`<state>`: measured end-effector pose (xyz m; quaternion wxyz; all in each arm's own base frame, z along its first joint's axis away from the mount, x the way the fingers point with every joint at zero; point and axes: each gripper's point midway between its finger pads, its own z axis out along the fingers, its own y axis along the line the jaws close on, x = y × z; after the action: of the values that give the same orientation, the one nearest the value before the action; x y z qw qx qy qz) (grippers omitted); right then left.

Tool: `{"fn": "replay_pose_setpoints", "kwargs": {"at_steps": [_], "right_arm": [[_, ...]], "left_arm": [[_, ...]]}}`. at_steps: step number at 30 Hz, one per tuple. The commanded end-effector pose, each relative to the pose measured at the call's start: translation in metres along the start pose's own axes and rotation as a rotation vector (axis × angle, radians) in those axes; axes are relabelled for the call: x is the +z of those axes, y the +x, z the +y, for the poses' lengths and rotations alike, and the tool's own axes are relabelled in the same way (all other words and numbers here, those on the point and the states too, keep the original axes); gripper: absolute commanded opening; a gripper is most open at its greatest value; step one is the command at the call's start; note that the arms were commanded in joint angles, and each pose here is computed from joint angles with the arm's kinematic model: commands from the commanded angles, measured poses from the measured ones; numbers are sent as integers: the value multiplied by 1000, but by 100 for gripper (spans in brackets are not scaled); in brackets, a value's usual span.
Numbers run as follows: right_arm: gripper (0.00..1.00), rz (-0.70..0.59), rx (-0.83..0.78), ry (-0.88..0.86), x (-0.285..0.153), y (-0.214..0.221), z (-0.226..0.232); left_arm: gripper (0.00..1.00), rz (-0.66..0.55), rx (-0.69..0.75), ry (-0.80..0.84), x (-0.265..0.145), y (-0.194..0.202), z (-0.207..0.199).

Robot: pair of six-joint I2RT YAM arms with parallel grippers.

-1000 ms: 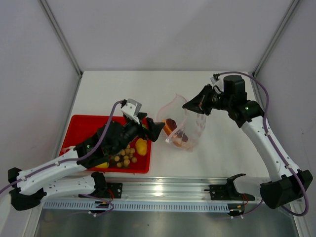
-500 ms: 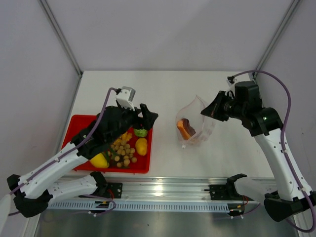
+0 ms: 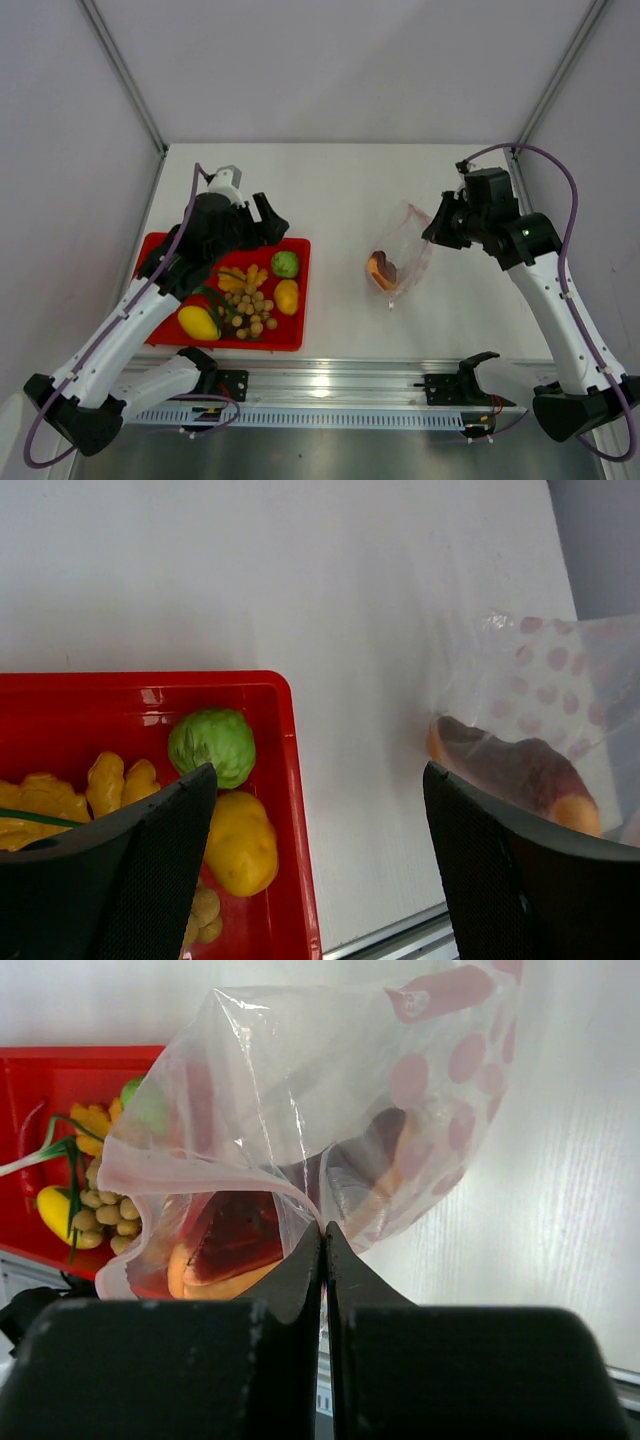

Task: Place the food in the zip-top bag and seal the zipper
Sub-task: Pick up the fake fruit from the bin.

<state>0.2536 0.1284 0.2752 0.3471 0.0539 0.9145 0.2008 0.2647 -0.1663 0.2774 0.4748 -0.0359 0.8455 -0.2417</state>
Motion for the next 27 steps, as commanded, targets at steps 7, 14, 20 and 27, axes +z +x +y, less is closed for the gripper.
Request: {"fn": "replay_pose_setpoints", "kwargs": {"at_steps": [7, 14, 20, 27], "right_arm": [[0, -225, -87, 179, -71, -64, -16], [0, -162, -104, 121, -69, -53, -7], [0, -30, -71, 39, -15, -19, -3], [0, 10, -57, 23, 14, -5, -4]], "left_arm": [[85, 136, -56, 82, 30, 38, -7], [84, 196, -67, 41, 50, 63, 6], [84, 210, -59, -26, 67, 77, 25], [85, 256, -84, -84, 90, 91, 38]]}}
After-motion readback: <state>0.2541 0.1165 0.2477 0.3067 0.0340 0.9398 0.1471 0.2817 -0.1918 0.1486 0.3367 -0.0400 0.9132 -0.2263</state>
